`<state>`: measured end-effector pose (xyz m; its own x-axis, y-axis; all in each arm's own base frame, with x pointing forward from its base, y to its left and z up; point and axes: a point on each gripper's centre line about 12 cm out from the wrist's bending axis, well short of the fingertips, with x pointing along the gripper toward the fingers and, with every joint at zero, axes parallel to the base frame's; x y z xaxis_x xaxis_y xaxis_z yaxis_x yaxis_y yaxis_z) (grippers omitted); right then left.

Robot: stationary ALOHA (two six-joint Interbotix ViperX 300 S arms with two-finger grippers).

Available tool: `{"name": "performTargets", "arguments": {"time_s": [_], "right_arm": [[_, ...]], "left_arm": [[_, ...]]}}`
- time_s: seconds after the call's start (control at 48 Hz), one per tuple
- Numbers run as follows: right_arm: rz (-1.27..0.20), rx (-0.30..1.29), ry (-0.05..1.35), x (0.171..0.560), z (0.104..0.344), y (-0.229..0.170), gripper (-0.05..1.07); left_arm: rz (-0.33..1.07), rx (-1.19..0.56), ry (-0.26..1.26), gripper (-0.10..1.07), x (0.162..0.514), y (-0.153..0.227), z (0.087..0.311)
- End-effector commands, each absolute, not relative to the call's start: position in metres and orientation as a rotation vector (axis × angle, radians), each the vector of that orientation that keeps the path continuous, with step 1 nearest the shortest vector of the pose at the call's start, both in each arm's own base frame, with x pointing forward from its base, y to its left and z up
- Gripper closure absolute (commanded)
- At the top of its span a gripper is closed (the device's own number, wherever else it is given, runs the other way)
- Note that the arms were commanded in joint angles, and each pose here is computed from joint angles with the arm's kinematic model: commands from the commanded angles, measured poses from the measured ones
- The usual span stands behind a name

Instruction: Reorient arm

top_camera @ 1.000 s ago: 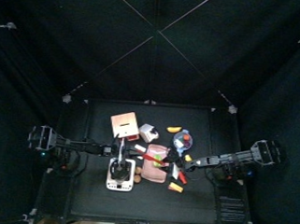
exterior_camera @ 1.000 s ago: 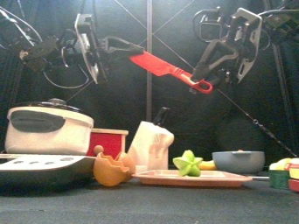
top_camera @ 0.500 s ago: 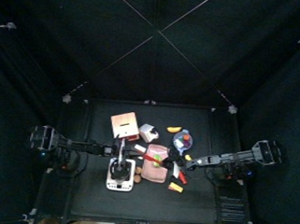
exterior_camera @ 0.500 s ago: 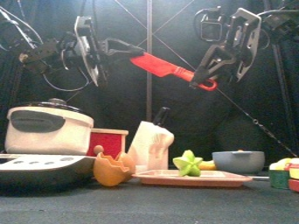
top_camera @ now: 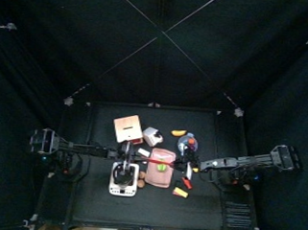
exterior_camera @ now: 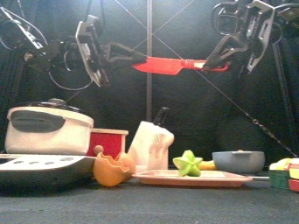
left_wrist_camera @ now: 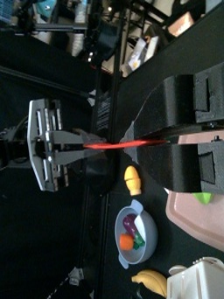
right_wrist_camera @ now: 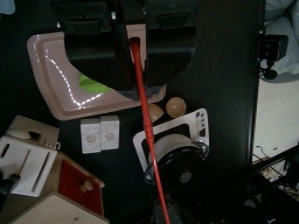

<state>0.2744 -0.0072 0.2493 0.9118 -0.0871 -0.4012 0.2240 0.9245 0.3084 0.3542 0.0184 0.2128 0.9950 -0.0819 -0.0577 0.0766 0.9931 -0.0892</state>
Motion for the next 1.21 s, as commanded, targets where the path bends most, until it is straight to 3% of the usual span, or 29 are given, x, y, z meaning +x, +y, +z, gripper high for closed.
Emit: {"name": "performTargets", "arguments": {"time_s": [0.0,0.479,0.812,1.188], "right_arm": [[-0.181,0.373,0.351,0.275,0.261,-0.017,0.62],[-0.193,0.522,0.333,0.272,0.257,-0.035,0.62],[-0.142,0.633,0.306,0.282,0.264,-0.035,0.61],[-0.162,0.706,0.326,0.284,0.253,-0.036,0.57]], "left_arm": [[-0.085,-0.037,0.090,0.72,0.362,0.023,0.217],[-0.089,0.013,0.165,0.72,0.380,0.030,0.204],[-0.089,0.012,0.158,0.72,0.382,0.030,0.206],[-0.088,0.012,0.152,0.72,0.381,0.030,0.209]]}}
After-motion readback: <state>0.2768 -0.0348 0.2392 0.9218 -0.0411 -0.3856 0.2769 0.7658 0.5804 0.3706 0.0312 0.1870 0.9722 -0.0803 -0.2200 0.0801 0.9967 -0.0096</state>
